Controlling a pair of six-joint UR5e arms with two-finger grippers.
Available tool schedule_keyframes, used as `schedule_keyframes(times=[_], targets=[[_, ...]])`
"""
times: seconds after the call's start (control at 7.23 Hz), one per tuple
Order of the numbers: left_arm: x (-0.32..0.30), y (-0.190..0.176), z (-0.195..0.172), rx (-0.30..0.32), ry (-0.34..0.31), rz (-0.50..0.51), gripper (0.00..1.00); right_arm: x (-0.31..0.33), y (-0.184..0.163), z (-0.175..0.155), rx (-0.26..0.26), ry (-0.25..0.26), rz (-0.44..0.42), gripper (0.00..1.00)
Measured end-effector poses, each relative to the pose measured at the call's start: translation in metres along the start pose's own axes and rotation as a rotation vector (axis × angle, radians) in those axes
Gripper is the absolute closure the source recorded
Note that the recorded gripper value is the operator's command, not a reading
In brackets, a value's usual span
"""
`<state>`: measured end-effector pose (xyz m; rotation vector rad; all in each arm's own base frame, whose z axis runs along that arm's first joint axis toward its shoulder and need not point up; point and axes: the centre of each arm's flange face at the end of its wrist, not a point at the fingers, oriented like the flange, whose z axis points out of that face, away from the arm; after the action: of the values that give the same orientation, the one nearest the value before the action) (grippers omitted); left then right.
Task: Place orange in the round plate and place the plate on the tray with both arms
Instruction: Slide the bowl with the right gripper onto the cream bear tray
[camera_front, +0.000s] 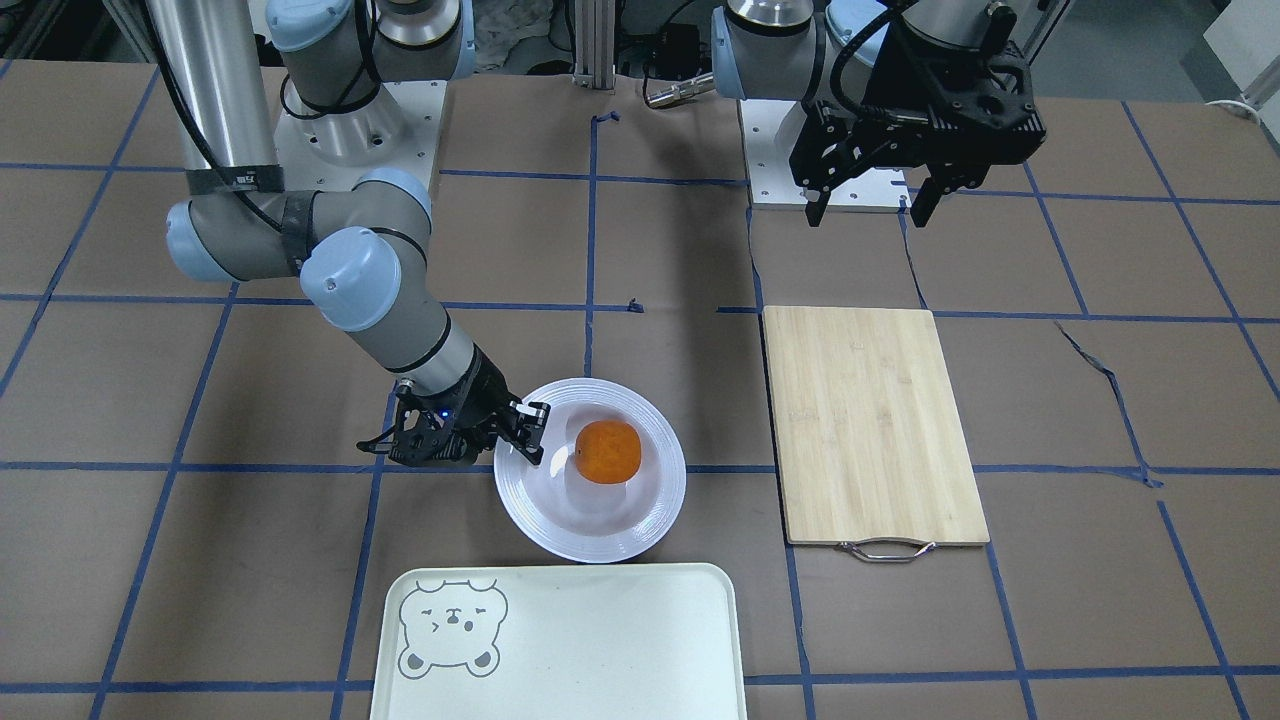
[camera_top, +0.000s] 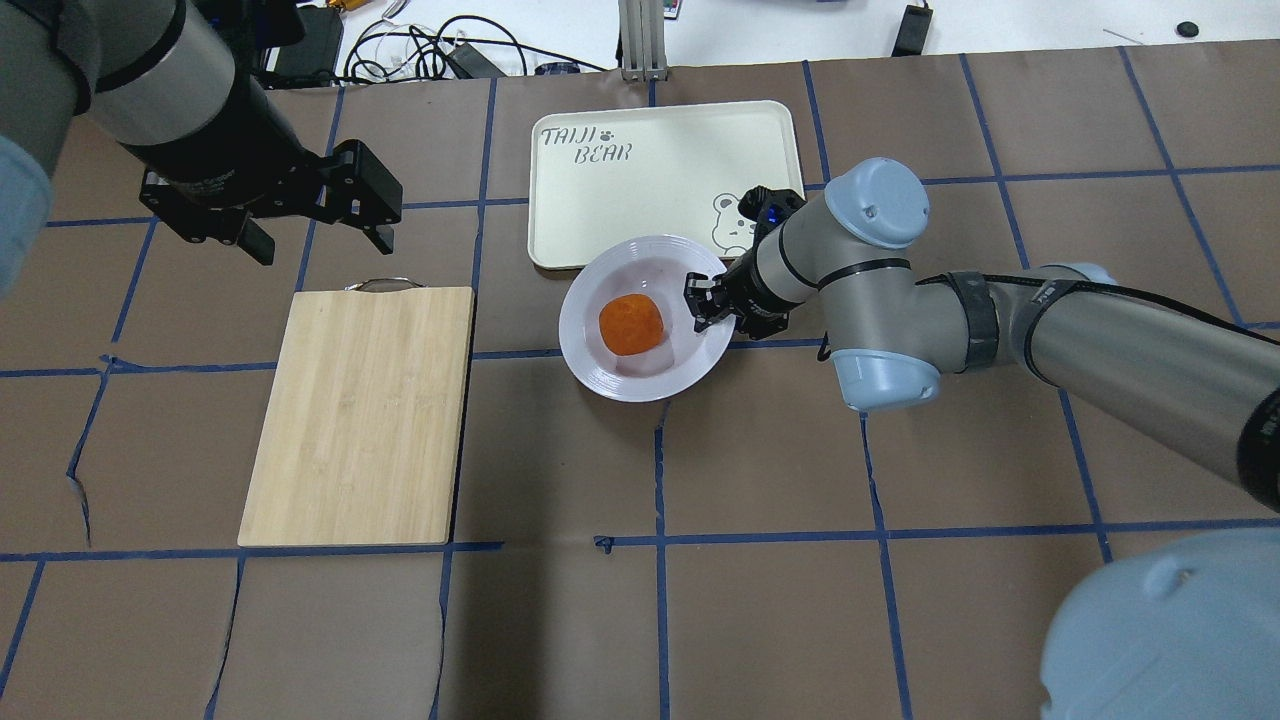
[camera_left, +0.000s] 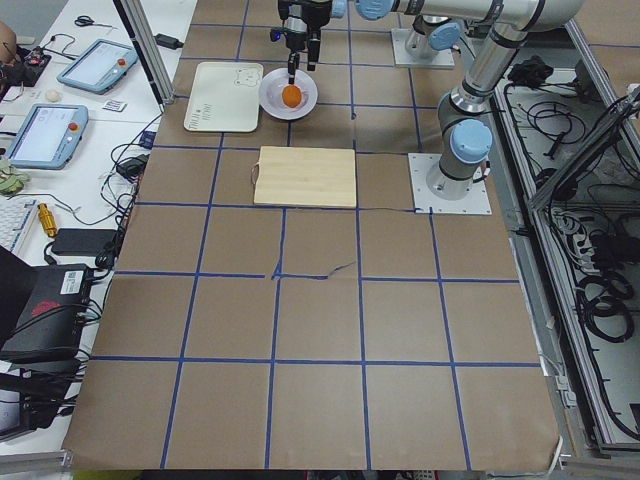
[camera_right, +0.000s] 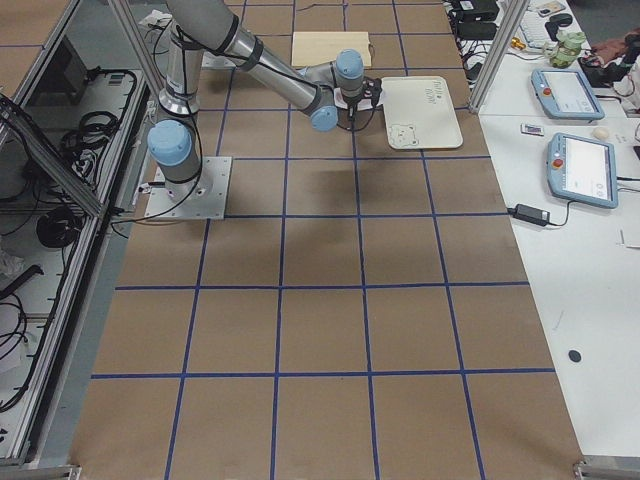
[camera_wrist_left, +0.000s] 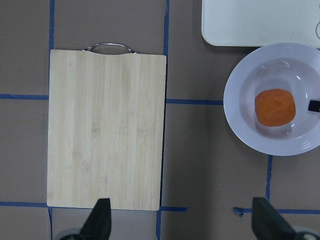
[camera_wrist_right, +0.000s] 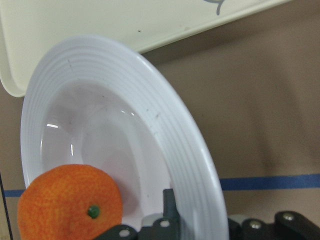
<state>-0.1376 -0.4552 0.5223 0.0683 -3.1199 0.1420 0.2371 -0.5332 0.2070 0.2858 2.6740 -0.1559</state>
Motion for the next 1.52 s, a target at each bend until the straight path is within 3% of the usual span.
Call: schedule_keyframes(times=[0.28,0.55,0.97,1.11,1.52], targets=[[0.000,0.001,0.000,-0.001,0.000,0.000,0.00,0.001,-0.026,-0.017,0.026,-0.042,0.061,0.90],[-0.001,0.002,-0.001,0.000,0.000,0.002,0.00,-0.017,-0.084,-0.041,0.053,-0.061,0.082,0.90],[-0.001,0.002,-0.001,-0.001,0.000,0.005,0.00,-0.029,-0.173,-0.006,0.066,-0.076,0.116,0.87],[-0.001,0.002,0.000,-0.001,0.000,0.006,0.00,-0.028,-0.192,0.007,0.071,-0.078,0.136,0.78],[-0.001,0.002,0.000,-0.002,-0.001,0.007,0.00,-0.017,-0.206,0.031,0.072,-0.033,0.165,0.05]])
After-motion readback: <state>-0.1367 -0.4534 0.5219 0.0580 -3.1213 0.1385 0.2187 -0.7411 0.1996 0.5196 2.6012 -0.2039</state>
